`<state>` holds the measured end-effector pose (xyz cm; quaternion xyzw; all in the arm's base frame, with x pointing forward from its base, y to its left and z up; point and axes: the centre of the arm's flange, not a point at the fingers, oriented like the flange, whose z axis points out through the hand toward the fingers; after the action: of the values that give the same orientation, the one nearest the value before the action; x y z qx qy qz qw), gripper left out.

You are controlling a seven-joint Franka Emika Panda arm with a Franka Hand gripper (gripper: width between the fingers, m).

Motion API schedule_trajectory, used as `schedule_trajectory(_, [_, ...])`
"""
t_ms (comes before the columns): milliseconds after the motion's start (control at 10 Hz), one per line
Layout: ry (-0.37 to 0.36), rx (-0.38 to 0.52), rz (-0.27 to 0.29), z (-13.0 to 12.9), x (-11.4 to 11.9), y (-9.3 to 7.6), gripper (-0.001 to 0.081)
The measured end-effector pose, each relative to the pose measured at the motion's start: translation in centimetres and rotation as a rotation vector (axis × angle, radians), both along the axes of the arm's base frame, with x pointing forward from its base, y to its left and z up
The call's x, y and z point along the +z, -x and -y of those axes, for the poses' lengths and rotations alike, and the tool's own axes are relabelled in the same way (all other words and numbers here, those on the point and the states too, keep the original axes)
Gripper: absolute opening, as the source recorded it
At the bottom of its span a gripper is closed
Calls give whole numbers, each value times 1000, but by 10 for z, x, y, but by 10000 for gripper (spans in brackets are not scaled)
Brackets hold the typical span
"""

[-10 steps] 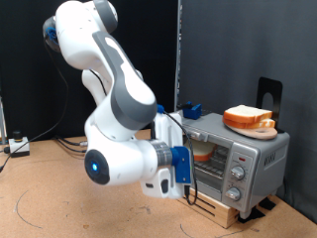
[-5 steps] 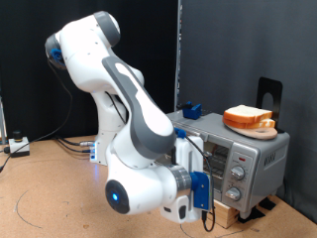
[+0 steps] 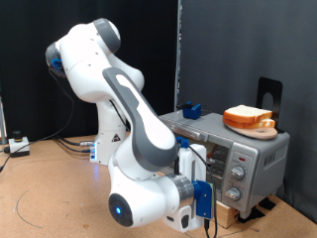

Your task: Make a piece of toast with the oven

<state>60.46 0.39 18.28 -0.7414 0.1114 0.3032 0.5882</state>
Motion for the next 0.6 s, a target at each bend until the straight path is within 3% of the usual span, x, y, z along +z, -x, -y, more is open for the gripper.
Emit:
schedule_trajectory(300, [12, 69, 53, -21, -20, 0, 808])
schedule_trajectory(600, [41, 72, 99, -46, -34, -6, 808])
